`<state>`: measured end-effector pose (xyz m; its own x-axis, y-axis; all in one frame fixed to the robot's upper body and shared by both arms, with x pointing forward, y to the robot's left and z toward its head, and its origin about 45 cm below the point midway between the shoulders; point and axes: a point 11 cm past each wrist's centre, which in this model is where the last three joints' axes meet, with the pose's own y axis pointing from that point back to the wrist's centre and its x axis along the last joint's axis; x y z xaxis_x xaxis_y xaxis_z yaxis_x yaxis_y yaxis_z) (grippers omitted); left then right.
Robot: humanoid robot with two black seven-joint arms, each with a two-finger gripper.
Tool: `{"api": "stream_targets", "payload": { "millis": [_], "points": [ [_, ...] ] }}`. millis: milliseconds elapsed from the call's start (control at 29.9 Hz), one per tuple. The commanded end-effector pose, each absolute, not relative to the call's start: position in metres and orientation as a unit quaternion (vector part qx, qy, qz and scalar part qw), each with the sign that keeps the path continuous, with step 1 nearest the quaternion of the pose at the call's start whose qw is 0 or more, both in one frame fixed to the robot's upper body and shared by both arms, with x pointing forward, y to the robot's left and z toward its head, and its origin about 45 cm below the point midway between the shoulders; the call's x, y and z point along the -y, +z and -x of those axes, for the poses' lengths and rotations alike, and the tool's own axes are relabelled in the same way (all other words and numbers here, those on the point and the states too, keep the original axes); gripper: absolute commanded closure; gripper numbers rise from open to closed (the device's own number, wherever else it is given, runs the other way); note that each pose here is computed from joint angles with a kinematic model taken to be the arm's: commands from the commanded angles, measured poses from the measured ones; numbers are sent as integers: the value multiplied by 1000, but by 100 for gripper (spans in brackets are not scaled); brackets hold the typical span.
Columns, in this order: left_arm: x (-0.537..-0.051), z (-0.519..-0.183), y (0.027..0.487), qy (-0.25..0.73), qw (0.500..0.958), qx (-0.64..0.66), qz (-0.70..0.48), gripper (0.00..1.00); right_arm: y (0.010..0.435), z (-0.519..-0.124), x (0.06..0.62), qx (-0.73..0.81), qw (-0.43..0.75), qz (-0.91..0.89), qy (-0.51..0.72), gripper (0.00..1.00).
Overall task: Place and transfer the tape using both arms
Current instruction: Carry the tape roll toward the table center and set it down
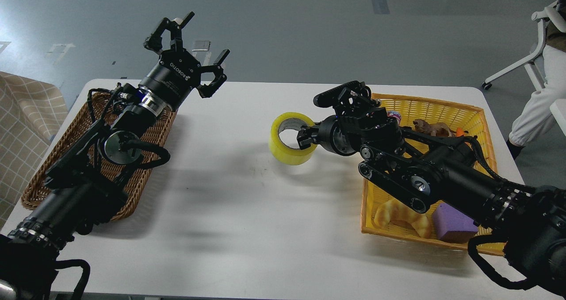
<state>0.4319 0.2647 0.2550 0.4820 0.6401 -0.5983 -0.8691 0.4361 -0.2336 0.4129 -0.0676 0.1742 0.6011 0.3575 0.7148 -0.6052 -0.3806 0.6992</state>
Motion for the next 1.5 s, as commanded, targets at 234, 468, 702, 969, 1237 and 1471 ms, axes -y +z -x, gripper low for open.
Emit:
{"api": "stream_targets", "payload": {
  "millis": [234,468,702,969,1237,1471],
  "points": [
    [-267,-431,253,463,818,-217,264,2,162,-406,70,72,558,-703,435,100],
    [-263,-431,253,460,818,-220,265,2,162,-393,57,61,538,-716,441,100],
    [-264,-431,253,461,818,-219,265,2,160,-380,48,50,521,-727,444,100],
    [-266,-430,252,463,818,-219,264,2,147,-371,50,38,527,-728,437,100],
    [-265,-429,250,463,817,-221,264,2,143,-369,51,36,528,-729,433,100],
    [-264,-429,250,461,817,-222,265,2,142,-369,52,36,528,-730,432,100]
  ]
}}
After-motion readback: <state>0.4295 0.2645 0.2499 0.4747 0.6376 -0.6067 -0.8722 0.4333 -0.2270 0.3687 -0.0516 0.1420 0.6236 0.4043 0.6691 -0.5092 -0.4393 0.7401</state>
